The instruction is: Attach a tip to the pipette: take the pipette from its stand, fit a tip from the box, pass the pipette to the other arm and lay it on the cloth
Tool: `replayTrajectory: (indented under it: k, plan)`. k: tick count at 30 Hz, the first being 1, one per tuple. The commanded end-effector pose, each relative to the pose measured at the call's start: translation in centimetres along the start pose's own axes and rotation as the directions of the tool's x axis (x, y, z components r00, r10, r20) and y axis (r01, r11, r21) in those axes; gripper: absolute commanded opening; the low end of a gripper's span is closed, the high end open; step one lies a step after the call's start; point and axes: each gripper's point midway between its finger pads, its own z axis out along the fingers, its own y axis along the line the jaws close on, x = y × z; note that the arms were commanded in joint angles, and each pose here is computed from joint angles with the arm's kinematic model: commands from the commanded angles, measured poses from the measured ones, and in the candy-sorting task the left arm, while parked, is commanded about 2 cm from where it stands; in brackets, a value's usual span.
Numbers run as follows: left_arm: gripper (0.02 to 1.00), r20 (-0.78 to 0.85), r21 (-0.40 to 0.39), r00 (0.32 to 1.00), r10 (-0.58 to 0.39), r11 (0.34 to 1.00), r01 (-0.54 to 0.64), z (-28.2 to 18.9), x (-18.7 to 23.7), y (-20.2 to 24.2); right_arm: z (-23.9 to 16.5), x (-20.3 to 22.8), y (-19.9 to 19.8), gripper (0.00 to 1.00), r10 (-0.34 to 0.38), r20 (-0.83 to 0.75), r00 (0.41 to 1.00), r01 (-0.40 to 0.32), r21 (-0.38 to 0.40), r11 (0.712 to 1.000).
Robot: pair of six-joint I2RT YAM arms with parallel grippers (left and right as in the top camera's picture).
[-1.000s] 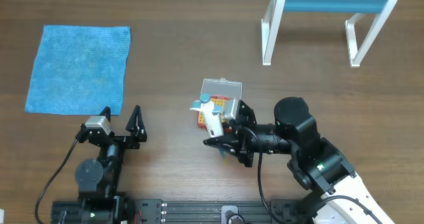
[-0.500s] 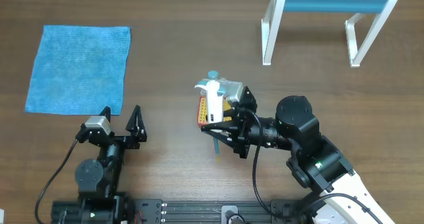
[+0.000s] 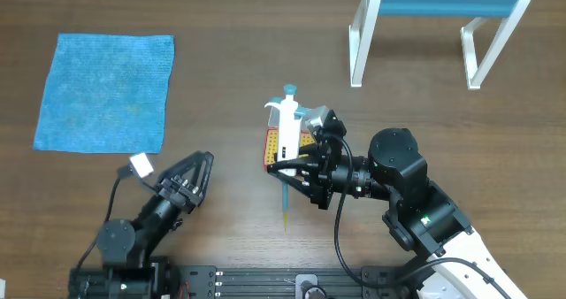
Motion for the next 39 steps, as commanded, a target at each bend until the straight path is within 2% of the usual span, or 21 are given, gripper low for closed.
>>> replayTrajectory:
  k: [1,3,5,6,9,13,18,23,28,39]
  plan:
    - [0.917,-0.267,0.118,0.962,-0.065,0.988,0.099,-0.5,3.3,-4.3,-0.3,1.1,1.7,0.073,0.141,-0.081,0.987,-0.147,-0.075,0.986]
    - [0.917,-0.344,0.153,0.939,-0.012,0.986,0.069,-0.3,3.4,-6.4,-0.3,1.8,1.5,0.075,0.17,-0.104,0.98,-0.177,-0.06,0.982]
    - [0.917,-0.409,0.248,0.909,0.074,0.968,0.033,0.0,2.7,-9.8,-0.3,1.8,1.6,0.073,0.17,-0.108,0.98,-0.178,-0.066,0.982]
    - [0.919,-0.472,0.304,0.873,0.124,0.952,0.029,0.3,2.5,-11.8,-0.4,1.9,1.8,0.073,0.17,-0.114,0.979,-0.179,-0.075,0.981]
    - [0.919,-0.606,0.399,0.764,0.221,0.916,0.052,0.8,1.9,-14.6,-0.4,2.0,2.0,0.073,0.169,-0.122,0.978,-0.18,-0.088,0.98]
    - [0.925,-0.662,0.468,0.688,0.297,0.881,0.07,3.6,0.8,-15.8,-0.4,2.0,2.0,0.073,0.169,-0.121,0.978,-0.18,-0.088,0.98]
    - [0.928,-0.698,0.563,0.599,0.392,0.818,0.119,6.9,3.1,-17.5,-0.4,1.9,2.2,0.073,0.173,-0.122,0.977,-0.186,-0.096,0.978]
    - [0.928,-0.728,0.529,0.591,0.348,0.834,0.16,9.7,4.3,-16.2,-0.4,1.8,2.2,0.073,0.171,-0.119,0.978,-0.183,-0.097,0.978]
    - [0.93,-0.675,0.566,0.639,0.369,0.814,0.128,10.6,4.5,-17.2,-0.4,1.8,2.2,0.073,0.17,-0.119,0.978,-0.182,-0.097,0.978]
    - [0.91,-0.663,0.591,0.636,0.394,0.797,0.123,10.6,5.4,-17.8,-0.4,1.8,2.2,0.073,0.17,-0.119,0.978,-0.182,-0.097,0.979]
